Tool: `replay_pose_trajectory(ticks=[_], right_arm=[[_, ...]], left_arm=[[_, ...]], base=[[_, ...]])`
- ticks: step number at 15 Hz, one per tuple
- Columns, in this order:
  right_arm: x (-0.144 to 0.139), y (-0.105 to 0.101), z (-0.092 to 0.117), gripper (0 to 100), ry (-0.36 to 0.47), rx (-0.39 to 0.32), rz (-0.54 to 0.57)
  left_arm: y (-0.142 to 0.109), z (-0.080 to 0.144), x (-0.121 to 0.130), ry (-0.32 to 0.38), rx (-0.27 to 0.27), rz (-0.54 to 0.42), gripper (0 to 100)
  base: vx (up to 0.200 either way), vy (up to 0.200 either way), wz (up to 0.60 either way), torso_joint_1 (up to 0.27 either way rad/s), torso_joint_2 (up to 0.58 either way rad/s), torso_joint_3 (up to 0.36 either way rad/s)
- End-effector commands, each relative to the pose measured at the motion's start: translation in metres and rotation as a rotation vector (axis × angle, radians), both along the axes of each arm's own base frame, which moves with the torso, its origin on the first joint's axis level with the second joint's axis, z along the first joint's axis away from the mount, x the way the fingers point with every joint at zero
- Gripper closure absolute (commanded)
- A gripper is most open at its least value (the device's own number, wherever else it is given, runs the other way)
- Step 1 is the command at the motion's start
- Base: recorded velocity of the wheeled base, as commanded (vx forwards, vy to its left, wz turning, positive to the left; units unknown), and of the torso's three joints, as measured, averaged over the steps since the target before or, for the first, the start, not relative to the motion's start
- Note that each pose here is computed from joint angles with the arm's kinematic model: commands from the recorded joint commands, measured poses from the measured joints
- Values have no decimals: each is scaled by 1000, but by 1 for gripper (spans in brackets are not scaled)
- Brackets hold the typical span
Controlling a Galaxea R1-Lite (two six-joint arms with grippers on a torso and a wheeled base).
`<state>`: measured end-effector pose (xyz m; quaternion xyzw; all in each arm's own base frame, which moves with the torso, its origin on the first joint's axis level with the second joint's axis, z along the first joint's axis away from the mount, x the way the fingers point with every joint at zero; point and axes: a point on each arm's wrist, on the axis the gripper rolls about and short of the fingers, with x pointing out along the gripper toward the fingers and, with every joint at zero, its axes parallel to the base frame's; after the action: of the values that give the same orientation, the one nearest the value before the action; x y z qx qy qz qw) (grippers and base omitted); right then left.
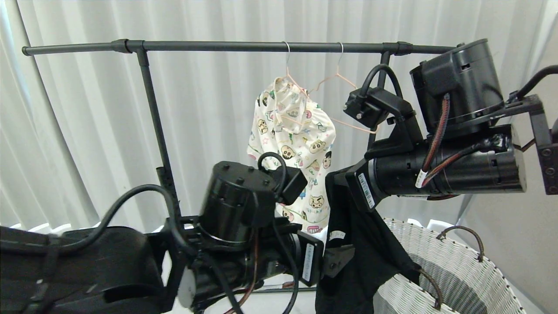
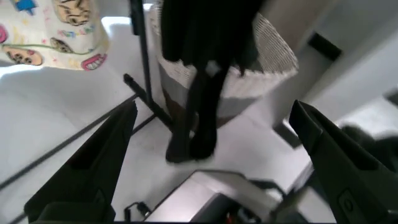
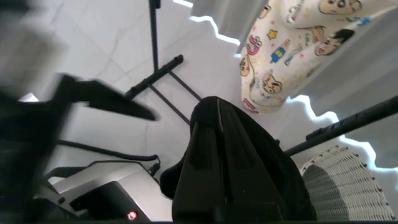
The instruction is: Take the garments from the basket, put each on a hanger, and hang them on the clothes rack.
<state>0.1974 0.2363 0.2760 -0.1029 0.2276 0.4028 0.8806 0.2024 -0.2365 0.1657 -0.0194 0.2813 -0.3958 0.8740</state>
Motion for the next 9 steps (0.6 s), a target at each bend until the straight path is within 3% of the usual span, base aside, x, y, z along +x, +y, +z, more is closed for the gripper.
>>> replay_pose_trajectory(ticks=[1,4,7,9], right_arm=[[-3,0,2,100,-5,6,7],[-4,-1,3,100,-6,10,7],[-4,-2,4,100,-2,18,2],[-4,-2,4,100,-1,17,2]], left_arm=[[-22,-32,21,53,68,64,0],[-16,-42,18,86,93,74,0],[-14,-38,19,113,16,123,0],[-5,-38,16,111,11,133,0]], base=[[0,0,0,0,0,0],[0,0,0,0,0,0],[0,0,0,0,0,0],[0,0,0,0,0,0]])
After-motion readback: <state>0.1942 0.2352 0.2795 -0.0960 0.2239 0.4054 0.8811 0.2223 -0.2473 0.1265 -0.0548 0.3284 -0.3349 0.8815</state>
